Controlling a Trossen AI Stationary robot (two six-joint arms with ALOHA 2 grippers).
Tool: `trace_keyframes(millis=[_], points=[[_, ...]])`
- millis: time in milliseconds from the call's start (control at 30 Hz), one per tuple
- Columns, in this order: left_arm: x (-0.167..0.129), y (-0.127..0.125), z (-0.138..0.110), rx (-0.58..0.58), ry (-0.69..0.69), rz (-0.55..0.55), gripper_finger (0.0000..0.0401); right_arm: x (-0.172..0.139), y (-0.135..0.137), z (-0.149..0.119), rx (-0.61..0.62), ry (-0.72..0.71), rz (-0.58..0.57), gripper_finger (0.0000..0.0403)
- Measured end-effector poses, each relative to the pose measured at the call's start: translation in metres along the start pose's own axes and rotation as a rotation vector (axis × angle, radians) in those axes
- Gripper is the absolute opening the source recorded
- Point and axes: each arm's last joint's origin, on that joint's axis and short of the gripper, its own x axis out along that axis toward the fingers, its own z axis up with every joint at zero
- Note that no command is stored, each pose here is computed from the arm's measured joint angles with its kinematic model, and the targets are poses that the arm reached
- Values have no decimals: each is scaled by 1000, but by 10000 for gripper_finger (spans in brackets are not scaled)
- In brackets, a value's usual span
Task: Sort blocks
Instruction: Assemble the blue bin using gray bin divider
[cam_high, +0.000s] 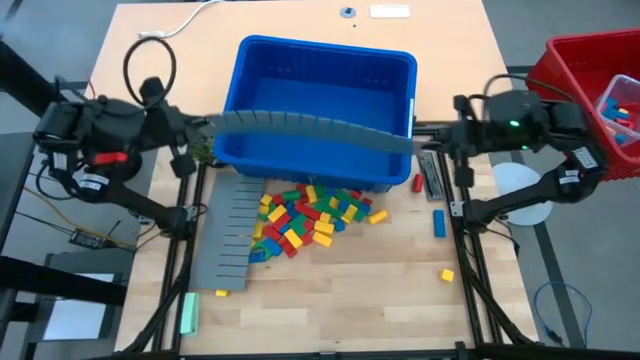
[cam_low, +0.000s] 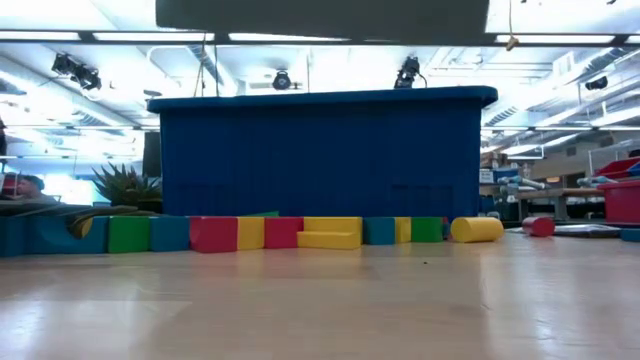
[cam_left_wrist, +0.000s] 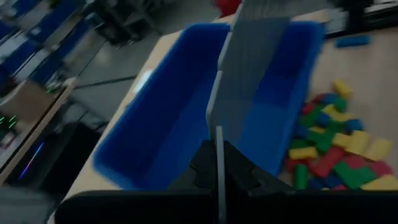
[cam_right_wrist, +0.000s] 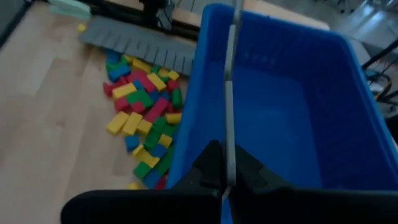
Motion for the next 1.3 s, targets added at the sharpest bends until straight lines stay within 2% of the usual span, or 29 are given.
trace_keyframes(millis=[167, 267, 367, 533, 633, 900, 1033, 1300], points=[[13, 12, 3, 13, 40, 106, 10, 26, -21, 1, 27, 69, -34, 0], [25, 18, 4, 30, 80, 125, 10, 34, -36, -2, 52, 80, -55, 0], [39, 24, 5, 66, 120, 113, 10, 41, -52, -8, 71, 106, -61, 0], [62, 32, 7, 137, 130, 29, 10, 51, -74, -19, 115, 137, -61, 0], [74, 39, 6, 143, 154, 6, 10, 55, -84, -24, 126, 158, -77, 0], [96, 50, 4, 168, 193, 4, 10, 46, -92, -30, 148, 184, -171, 0], [105, 54, 2, 158, 185, -54, 10, 49, -99, -37, 181, 223, -172, 0], [127, 70, -8, 209, 248, -59, 10, 54, -107, -40, 211, 216, -165, 0]])
